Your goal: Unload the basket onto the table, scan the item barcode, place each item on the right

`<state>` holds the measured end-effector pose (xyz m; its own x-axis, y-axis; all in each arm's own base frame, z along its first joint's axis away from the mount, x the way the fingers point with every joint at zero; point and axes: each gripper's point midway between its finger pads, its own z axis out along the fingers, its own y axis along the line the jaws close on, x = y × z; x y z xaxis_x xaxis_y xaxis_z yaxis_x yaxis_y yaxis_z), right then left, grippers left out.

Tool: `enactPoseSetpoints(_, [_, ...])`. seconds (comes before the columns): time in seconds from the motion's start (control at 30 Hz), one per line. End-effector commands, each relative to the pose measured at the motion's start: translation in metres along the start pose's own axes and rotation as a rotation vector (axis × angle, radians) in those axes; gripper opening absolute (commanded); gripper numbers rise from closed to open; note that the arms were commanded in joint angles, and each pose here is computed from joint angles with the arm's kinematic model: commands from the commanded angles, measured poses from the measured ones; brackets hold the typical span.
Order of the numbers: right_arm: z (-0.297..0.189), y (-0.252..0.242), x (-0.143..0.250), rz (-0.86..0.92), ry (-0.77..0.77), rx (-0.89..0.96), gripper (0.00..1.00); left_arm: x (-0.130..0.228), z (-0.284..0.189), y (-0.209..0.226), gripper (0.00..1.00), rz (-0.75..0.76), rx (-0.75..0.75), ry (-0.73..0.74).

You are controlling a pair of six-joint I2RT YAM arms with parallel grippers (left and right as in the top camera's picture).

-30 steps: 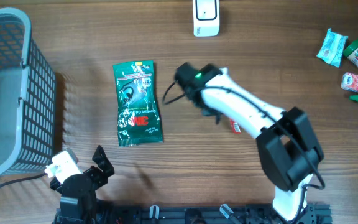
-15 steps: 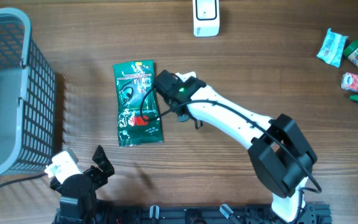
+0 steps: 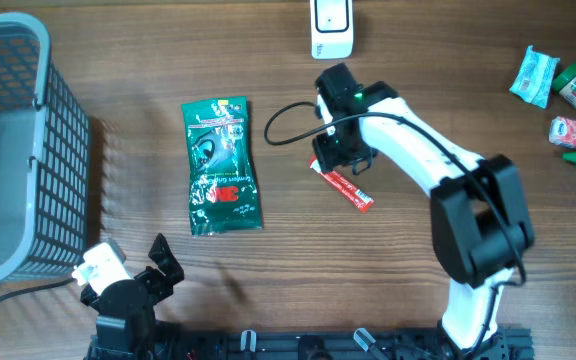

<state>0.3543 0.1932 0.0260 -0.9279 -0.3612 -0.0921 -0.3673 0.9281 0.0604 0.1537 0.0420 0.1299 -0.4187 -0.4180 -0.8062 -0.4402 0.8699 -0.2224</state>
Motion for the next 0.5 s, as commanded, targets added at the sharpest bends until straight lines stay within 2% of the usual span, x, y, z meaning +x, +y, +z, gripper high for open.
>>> enactPoseSetpoints(0.0, [0.042, 0.013, 0.022, -0.052, 0.122, -0.059, 0.54, -0.001, 0.000, 0.003, 1.00, -0.015, -0.013, -0.011])
enactPoseSetpoints(0.17, [0.066, 0.021, 0.048, -0.058, 0.250, -0.101, 0.41, -0.001, 0.000, 0.003, 1.00, -0.015, -0.013, -0.011])
enactPoseSetpoints(0.43, [0.087, 0.005, 0.083, -0.054, 0.365, -0.018, 0.41, -0.001, 0.000, 0.003, 1.00, -0.015, -0.013, -0.011])
enactPoseSetpoints(0.47, [0.087, 0.005, 0.086, -0.054, 0.373, -0.018, 0.36, -0.001, 0.000, 0.003, 1.00, -0.015, -0.013, -0.012])
